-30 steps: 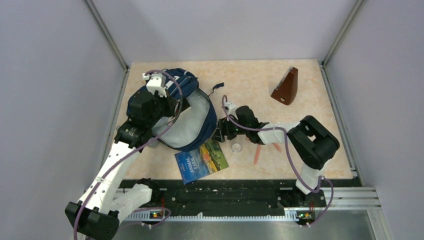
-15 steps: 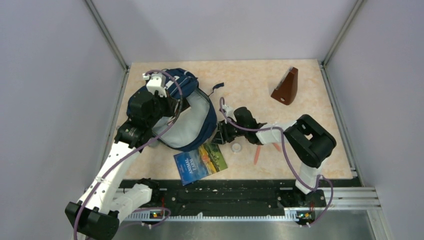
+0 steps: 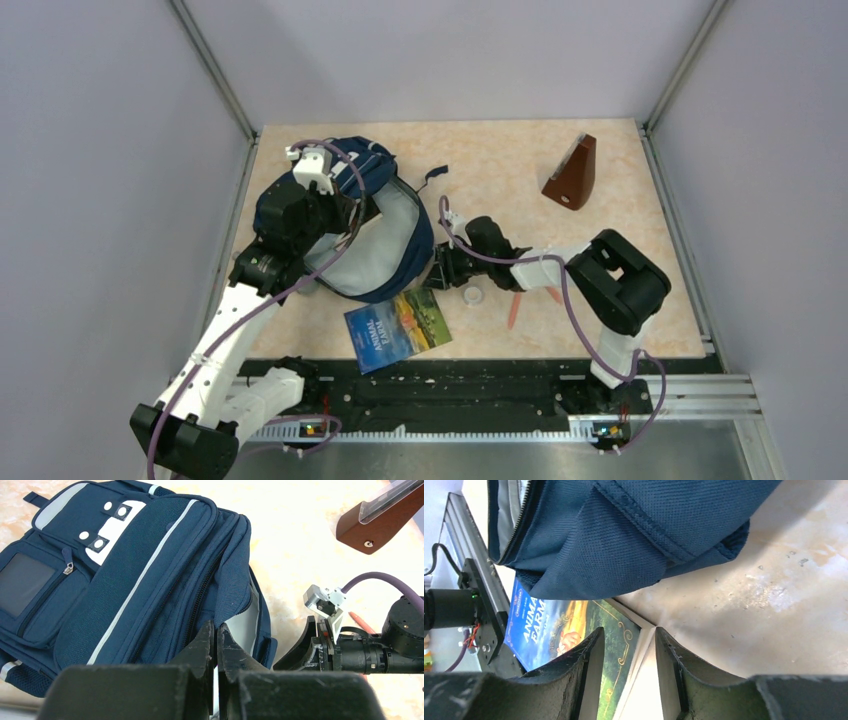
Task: Pack the student bag
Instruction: Pick up the book from the center of the board.
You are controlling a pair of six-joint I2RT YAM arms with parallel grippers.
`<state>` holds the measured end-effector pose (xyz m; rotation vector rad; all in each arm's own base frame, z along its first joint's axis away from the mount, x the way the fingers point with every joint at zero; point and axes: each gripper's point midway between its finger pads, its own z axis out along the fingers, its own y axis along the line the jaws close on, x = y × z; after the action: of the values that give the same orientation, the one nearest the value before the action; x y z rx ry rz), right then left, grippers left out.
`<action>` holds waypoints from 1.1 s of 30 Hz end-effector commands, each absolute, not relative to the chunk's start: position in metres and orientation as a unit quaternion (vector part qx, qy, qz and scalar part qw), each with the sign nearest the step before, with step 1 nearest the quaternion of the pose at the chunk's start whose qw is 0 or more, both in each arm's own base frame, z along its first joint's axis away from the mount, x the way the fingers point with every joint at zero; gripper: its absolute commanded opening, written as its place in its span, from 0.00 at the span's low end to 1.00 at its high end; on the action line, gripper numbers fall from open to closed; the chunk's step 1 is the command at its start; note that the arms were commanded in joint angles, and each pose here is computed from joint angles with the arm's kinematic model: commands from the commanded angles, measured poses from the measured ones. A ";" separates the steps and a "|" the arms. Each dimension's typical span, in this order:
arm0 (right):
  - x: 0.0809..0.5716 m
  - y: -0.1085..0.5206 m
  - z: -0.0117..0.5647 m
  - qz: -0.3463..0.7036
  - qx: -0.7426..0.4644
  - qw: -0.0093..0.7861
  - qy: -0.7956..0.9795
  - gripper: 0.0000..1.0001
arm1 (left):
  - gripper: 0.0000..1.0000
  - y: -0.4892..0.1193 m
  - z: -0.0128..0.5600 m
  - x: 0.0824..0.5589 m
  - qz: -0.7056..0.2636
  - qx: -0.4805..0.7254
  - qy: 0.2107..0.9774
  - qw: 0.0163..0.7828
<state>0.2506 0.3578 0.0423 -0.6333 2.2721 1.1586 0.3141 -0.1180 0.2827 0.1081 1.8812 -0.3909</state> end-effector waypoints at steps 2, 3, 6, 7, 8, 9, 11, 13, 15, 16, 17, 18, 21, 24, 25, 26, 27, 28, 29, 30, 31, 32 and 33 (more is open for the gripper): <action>0.261 0.360 0.053 0.420 -0.220 0.294 0.830 0.42 | 0.00 -0.119 0.328 0.319 -0.180 0.044 0.751 0.634; 0.262 0.361 0.054 0.421 -0.220 0.294 0.829 0.43 | 0.00 -0.118 0.329 0.319 -0.180 0.043 0.750 0.634; 0.261 0.366 0.054 0.432 -0.228 0.291 0.823 0.43 | 0.00 -0.119 0.329 0.318 -0.180 0.043 0.750 0.635; 0.260 0.369 0.054 0.437 -0.230 0.289 0.820 0.43 | 0.00 -0.118 0.329 0.318 -0.180 0.043 0.750 0.635; 0.259 0.370 0.053 0.441 -0.232 0.286 0.818 0.43 | 0.00 -0.118 0.329 0.318 -0.180 0.043 0.750 0.635; 0.258 0.372 0.053 0.445 -0.235 0.283 0.816 0.43 | 0.00 -0.118 0.329 0.318 -0.180 0.043 0.750 0.635; 0.254 0.376 0.053 0.455 -0.243 0.275 0.811 0.43 | 0.00 -0.118 0.329 0.318 -0.180 0.043 0.750 0.635; 0.249 0.381 0.054 0.463 -0.253 0.267 0.807 0.43 | 0.00 -0.119 0.330 0.318 -0.181 0.043 0.750 0.635; 0.244 0.385 0.056 0.470 -0.263 0.261 0.801 0.43 | 0.00 -0.118 0.329 0.318 -0.180 0.043 0.750 0.635; 0.242 0.387 0.057 0.471 -0.266 0.260 0.799 0.43 | 0.00 -0.118 0.330 0.318 -0.180 0.043 0.749 0.636; 0.240 0.388 0.059 0.473 -0.268 0.260 0.798 0.43 | 0.00 -0.119 0.330 0.318 -0.181 0.044 0.749 0.635; 0.239 0.388 0.059 0.473 -0.269 0.258 0.798 0.43 | 0.00 -0.118 0.330 0.318 -0.181 0.043 0.749 0.636; 0.237 0.387 0.064 0.478 -0.266 0.259 0.796 0.42 | 0.00 -0.118 0.331 0.317 -0.181 0.043 0.748 0.637; 0.234 0.388 0.073 0.487 -0.264 0.261 0.791 0.42 | 0.00 -0.118 0.332 0.317 -0.181 0.043 0.747 0.638; 0.234 0.388 0.076 0.491 -0.263 0.261 0.788 0.42 | 0.00 -0.118 0.332 0.317 -0.181 0.043 0.747 0.638; 0.233 0.389 0.080 0.498 -0.263 0.263 0.784 0.42 | 0.00 -0.118 0.332 0.317 -0.181 0.043 0.747 0.638; 0.231 0.391 0.082 0.504 -0.262 0.260 0.781 0.42 | 0.00 -0.118 0.333 0.316 -0.182 0.043 0.747 0.639; 0.230 0.392 0.084 0.510 -0.262 0.260 0.777 0.41 | 0.00 -0.118 0.333 0.316 -0.181 0.043 0.746 0.639; 0.228 0.393 0.085 0.514 -0.261 0.258 0.775 0.41 | 0.00 -0.118 0.333 0.316 -0.182 0.043 0.746 0.639; 0.227 0.395 0.086 0.519 -0.261 0.256 0.773 0.41 | 0.00 -0.118 0.334 0.316 -0.182 0.043 0.746 0.640; 0.225 0.396 0.086 0.521 -0.260 0.254 0.772 0.41 | 0.00 -0.118 0.333 0.316 -0.182 0.043 0.746 0.639; 0.223 0.397 0.085 0.523 -0.260 0.251 0.772 0.41 | 0.00 -0.118 0.333 0.316 -0.182 0.043 0.746 0.639; 0.221 0.398 0.085 0.524 -0.261 0.249 0.771 0.41 | 0.00 -0.118 0.333 0.316 -0.182 0.043 0.746 0.639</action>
<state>0.2308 0.3805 0.0502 -0.6609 2.2321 1.3178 0.3141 -0.1179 0.2827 0.1113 1.8808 -0.3885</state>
